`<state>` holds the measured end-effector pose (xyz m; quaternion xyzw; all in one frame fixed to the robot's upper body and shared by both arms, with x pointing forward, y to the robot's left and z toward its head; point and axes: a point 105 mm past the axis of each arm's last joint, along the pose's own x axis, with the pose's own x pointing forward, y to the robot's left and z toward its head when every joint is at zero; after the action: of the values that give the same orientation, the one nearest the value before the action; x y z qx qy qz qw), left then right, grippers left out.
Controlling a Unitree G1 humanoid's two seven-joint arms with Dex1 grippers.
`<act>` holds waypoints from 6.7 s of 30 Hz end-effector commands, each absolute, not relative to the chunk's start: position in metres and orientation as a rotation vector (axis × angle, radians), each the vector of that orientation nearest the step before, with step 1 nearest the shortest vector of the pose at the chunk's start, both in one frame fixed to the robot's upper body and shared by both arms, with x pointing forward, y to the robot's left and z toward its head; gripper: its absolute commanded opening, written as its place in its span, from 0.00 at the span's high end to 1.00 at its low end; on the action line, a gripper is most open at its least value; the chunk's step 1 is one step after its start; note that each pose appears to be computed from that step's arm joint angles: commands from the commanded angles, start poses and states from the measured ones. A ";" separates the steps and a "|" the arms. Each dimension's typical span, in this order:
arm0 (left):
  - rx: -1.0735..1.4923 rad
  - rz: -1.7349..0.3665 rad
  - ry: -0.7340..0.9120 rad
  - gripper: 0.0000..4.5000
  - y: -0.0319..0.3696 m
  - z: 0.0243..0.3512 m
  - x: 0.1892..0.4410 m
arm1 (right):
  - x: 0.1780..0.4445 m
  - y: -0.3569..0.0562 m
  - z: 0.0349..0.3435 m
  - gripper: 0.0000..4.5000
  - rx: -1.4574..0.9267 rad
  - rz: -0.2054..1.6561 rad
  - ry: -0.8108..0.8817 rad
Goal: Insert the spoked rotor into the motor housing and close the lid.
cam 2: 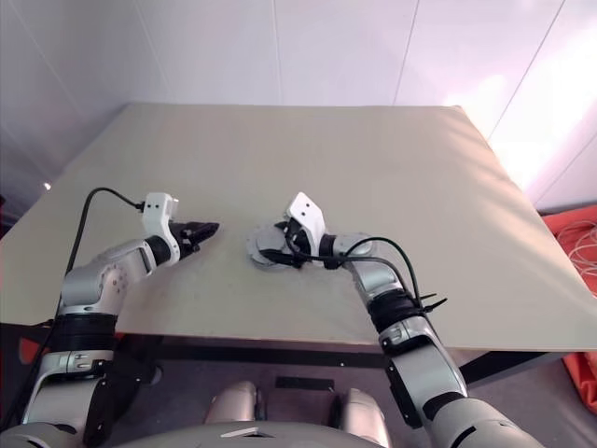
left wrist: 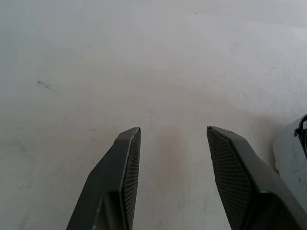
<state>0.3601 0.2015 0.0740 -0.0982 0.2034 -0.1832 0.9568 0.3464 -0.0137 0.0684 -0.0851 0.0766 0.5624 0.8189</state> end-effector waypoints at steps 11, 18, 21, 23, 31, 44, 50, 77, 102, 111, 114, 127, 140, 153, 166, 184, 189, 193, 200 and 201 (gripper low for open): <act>-0.178 -0.376 0.347 0.48 0.201 0.092 0.367 | 0.346 -0.007 0.072 0.30 -0.279 1.228 0.167; -0.177 -0.375 0.345 0.48 0.201 0.092 0.368 | 0.349 -0.010 0.062 0.30 -0.324 1.214 0.192; -0.177 -0.376 0.343 0.48 0.200 0.092 0.368 | 0.349 -0.010 0.063 0.30 -0.327 1.212 0.192; -0.179 -0.376 0.342 0.48 0.200 0.092 0.368 | 0.349 -0.012 0.064 0.30 -0.324 1.214 0.195; -0.194 -0.374 0.338 0.48 0.197 0.090 0.369 | 0.356 -0.014 0.078 0.30 -0.229 1.195 0.221; -0.194 -0.372 0.334 0.48 0.197 0.090 0.370 | 0.356 -0.014 0.084 0.30 -0.216 1.189 0.257; -0.189 -0.375 0.334 0.48 0.197 0.091 0.370 | 0.353 -0.015 0.081 0.30 -0.238 1.198 0.258; -0.179 -0.378 0.340 0.48 0.200 0.092 0.370 | 0.350 -0.021 0.110 0.30 -0.179 1.248 0.149; -0.171 -0.379 0.337 0.48 0.199 0.094 0.374 | 0.350 -0.032 0.095 0.30 -0.197 1.244 0.194; -0.168 -0.380 0.335 0.48 0.200 0.094 0.375 | 0.354 -0.033 0.093 0.30 -0.219 1.226 0.196; -0.167 -0.380 0.336 0.48 0.199 0.094 0.375 | 0.355 -0.031 0.087 0.30 -0.245 1.216 0.202; -0.163 -0.369 0.332 0.48 0.203 0.095 0.373 | 0.353 -0.031 0.080 0.30 -0.235 1.250 0.229; -0.163 -0.370 0.332 0.48 0.203 0.095 0.373 | 0.352 -0.032 0.073 0.30 -0.269 1.246 0.245; -0.165 -0.370 0.332 0.48 0.203 0.094 0.373 | 0.349 -0.038 0.068 0.30 -0.261 1.263 0.268; -0.161 -0.374 0.334 0.48 0.203 0.095 0.371 | 0.353 -0.038 0.055 0.30 -0.272 1.228 0.289; -0.161 -0.374 0.331 0.48 0.203 0.097 0.372 | 0.351 -0.047 0.048 0.30 -0.294 1.244 0.335; -0.161 -0.376 0.330 0.48 0.202 0.097 0.372 | 0.354 -0.044 0.047 0.30 -0.295 1.230 0.335; -0.161 -0.376 0.331 0.48 0.201 0.096 0.372 | 0.352 -0.045 0.041 0.30 -0.300 1.233 0.351; -0.159 -0.366 0.332 0.48 0.205 0.097 0.370 | 0.350 -0.051 0.033 0.30 -0.326 1.237 0.377; -0.160 -0.366 0.332 0.48 0.205 0.097 0.370 | 0.350 -0.052 0.032 0.30 -0.332 1.237 0.379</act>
<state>0.3674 0.2021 0.0778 -0.0889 0.1941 -0.1795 0.9603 0.3544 -0.0352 0.0602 -0.1358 0.1167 0.5887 0.7883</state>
